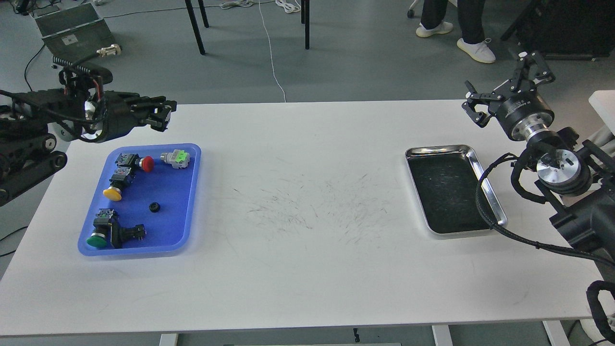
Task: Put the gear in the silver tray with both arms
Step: 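Carry the black gear with the left gripper toward the table center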
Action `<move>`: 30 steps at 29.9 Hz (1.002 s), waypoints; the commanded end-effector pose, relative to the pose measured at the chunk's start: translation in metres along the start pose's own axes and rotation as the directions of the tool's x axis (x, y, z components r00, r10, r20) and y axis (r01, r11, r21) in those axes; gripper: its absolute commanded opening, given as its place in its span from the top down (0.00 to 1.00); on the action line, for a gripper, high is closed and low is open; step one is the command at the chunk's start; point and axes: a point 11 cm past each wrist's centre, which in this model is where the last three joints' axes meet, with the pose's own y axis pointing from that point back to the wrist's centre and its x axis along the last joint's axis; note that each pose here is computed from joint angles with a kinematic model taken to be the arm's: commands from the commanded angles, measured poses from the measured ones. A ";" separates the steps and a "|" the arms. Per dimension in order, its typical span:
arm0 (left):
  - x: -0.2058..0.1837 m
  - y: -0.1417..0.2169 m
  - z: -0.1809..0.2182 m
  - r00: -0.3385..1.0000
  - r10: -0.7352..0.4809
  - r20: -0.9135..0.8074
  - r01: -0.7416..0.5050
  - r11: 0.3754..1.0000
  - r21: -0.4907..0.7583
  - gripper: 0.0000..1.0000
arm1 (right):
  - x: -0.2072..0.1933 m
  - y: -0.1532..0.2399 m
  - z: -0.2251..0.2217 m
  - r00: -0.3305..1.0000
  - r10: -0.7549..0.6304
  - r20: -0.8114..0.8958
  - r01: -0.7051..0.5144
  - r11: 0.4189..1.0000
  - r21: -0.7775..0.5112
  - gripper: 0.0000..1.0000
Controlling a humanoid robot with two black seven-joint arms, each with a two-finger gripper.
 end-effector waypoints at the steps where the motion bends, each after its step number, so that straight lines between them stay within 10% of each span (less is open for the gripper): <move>1: 0.007 -0.036 0.058 1.000 0.013 0.008 -0.012 0.996 -0.087 0.90 | 0.002 0.001 -0.005 1.000 0.004 -0.007 -0.004 1.000 0.004 0.01; 15: -0.013 -0.123 0.264 1.000 -0.015 0.012 0.018 0.944 -0.330 0.90 | 0.017 0.006 -0.014 0.999 0.047 -0.028 -0.046 0.999 0.013 0.01; 30: -0.076 -0.125 0.260 0.992 -0.108 -0.066 0.086 0.958 -0.273 0.90 | 0.015 0.005 -0.012 0.999 0.037 -0.027 -0.037 0.999 0.004 0.01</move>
